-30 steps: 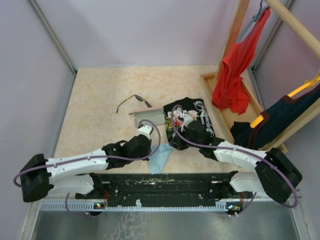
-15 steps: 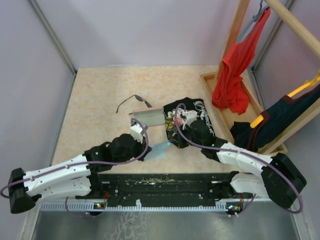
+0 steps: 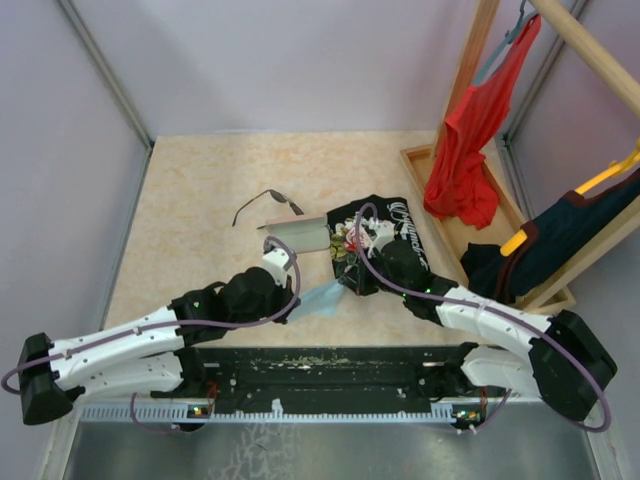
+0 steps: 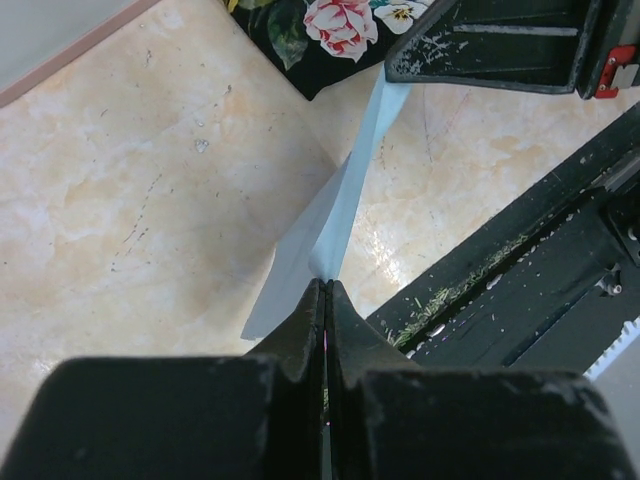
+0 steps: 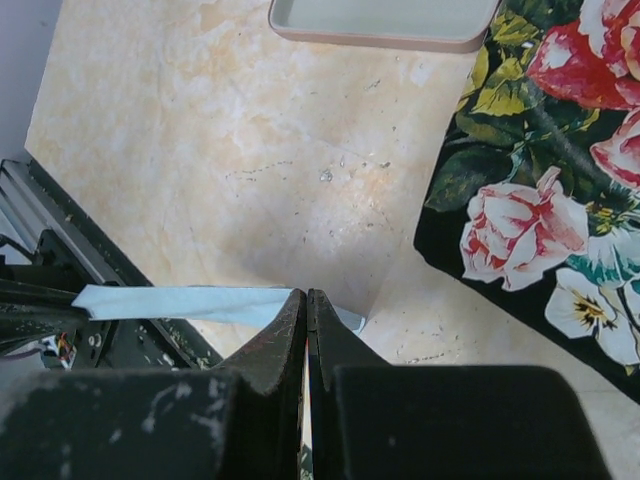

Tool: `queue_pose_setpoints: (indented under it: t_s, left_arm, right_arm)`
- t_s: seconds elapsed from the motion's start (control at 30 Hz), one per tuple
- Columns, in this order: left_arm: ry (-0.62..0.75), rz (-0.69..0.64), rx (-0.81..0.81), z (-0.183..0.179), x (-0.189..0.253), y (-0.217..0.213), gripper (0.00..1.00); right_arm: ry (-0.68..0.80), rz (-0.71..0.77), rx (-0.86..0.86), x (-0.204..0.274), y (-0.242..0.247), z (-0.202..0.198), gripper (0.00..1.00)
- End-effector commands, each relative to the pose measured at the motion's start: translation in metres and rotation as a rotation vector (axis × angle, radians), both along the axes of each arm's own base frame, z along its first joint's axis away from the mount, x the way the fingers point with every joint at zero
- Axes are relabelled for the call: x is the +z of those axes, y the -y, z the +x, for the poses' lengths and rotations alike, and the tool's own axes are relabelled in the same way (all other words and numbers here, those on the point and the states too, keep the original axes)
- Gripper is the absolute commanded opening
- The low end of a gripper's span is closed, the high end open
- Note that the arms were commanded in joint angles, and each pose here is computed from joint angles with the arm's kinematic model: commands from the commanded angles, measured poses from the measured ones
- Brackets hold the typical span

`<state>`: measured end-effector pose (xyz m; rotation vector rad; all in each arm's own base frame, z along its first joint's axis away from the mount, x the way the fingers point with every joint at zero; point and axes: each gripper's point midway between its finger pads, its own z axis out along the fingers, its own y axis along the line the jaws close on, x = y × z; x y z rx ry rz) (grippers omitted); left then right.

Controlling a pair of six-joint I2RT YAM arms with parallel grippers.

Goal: Organize the sunglasses
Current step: Adjust the glasses cleaning cloth at the center of the board.

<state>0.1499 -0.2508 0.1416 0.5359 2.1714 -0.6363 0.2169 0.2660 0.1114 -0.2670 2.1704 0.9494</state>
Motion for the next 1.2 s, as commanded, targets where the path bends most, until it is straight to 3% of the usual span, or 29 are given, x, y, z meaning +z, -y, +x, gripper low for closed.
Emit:
queue_pose_setpoints:
  t_s: [0.0, 0.2, 0.53, 0.7, 0.9, 1.17]
  left_arm:
    - [-0.015, -0.030, 0.035, 0.000, 0.017, -0.004, 0.00]
    - [-0.079, 0.010, 0.020, -0.012, 0.022, -0.011, 0.00]
    - [-0.191, 0.041, 0.062, -0.030, 0.006, -0.029, 0.00]
    - [-0.154, 0.068, 0.141, -0.010, -0.028, -0.023, 0.00]
    - [-0.011, 0.157, 0.367, 0.037, -0.041, -0.036, 0.00]
    - [0.107, 0.199, 0.420, 0.074, -0.051, -0.034, 0.00]
  right_arm:
    - [0.048, 0.025, 0.010, 0.038, -0.011, -0.006, 0.00]
    - [0.045, -0.035, 0.067, 0.059, -0.016, -0.032, 0.00]
    - [-0.108, -0.086, 0.188, 0.054, -0.024, -0.070, 0.00]
    - [-0.066, -0.099, 0.151, 0.044, -0.036, -0.048, 0.00]
    - [-0.011, -0.154, 0.116, 0.018, -0.051, -0.002, 0.00]
    - [0.066, -0.150, 0.118, -0.002, -0.060, 0.032, 0.00]
